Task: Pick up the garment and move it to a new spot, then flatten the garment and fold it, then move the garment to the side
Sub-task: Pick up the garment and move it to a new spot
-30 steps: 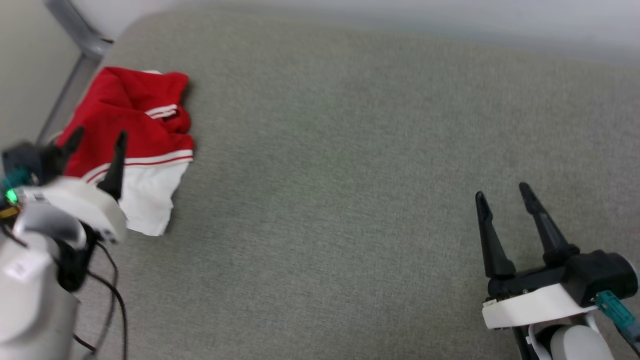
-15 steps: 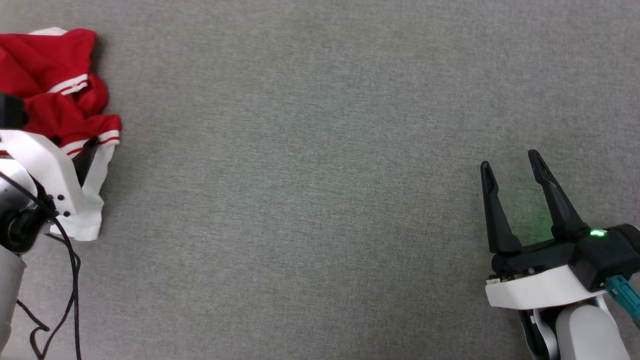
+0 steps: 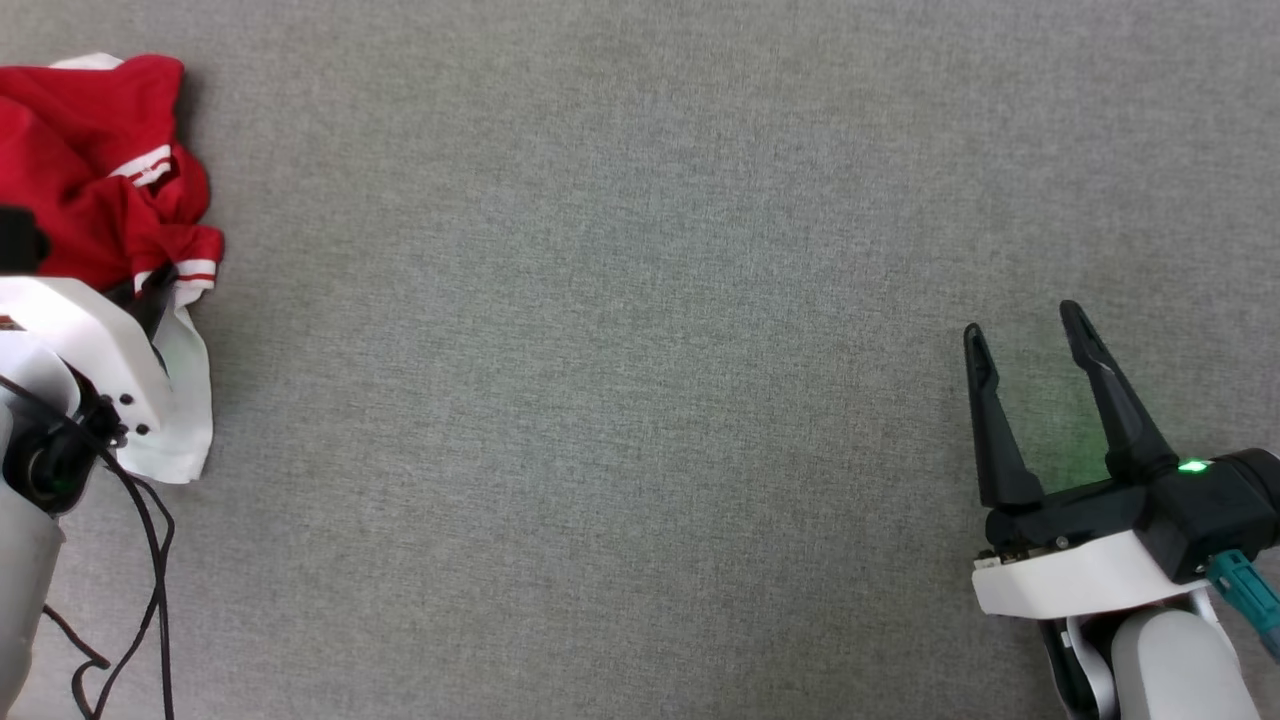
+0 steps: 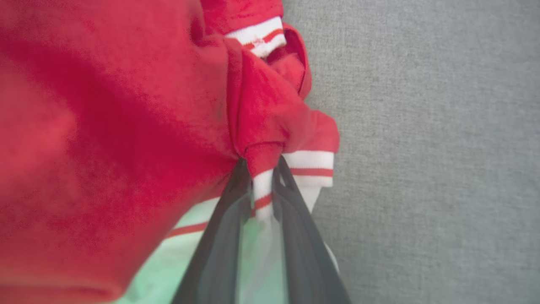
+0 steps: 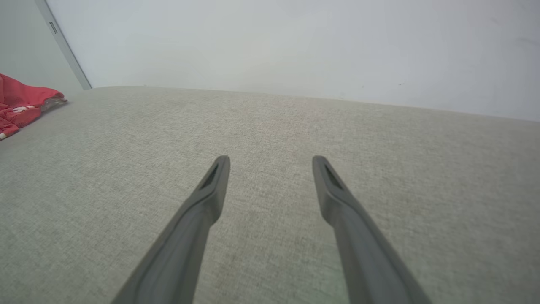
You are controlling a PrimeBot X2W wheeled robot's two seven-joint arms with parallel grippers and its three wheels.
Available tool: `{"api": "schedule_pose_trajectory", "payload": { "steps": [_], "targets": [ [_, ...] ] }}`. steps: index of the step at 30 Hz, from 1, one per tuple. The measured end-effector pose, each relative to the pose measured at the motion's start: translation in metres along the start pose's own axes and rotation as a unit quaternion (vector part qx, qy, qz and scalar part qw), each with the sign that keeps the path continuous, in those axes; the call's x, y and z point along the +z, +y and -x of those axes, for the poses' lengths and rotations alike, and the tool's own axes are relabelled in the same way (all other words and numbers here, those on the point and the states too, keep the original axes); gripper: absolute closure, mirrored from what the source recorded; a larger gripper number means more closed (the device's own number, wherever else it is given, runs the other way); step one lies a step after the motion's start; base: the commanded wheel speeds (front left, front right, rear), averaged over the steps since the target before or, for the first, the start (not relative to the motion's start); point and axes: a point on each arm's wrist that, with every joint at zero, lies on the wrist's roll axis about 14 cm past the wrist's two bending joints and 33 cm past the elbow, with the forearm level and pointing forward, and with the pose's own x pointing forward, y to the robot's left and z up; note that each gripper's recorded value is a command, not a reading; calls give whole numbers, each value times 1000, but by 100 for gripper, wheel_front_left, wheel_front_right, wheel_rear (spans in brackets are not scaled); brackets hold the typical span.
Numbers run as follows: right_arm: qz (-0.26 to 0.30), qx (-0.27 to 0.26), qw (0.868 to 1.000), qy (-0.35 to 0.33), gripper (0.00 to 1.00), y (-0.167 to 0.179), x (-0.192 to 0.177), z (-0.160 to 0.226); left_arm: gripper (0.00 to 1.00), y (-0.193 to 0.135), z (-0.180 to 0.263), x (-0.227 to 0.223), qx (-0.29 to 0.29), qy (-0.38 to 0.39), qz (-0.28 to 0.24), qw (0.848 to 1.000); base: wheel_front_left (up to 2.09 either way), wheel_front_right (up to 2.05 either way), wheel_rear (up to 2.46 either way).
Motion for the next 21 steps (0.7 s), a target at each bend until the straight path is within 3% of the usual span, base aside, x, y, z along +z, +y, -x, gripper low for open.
{"api": "schedule_pose_trajectory", "payload": {
  "steps": [4, 9, 15, 21],
  "targets": [
    [1, 3, 1000, -11, 0, 3, 12, 2, 100, 11, 15, 26, 12, -73, -13, 997, 0, 0, 0],
    [2, 0, 1000, -30, 0, 5, 33, 10, 100, 20, 46, 72, 20, -178, -37, 983, 0, 0, 0],
    [-2, -11, 999, -54, 0, 4, 59, 30, 100, 28, 99, 123, 28, -288, -82, 954, 0, 0, 0],
    [0, -30, 996, -81, 0, -3, 85, 53, 100, 8, 152, 172, 13, -381, -123, 916, 0, 0, 0]
  ]
}}
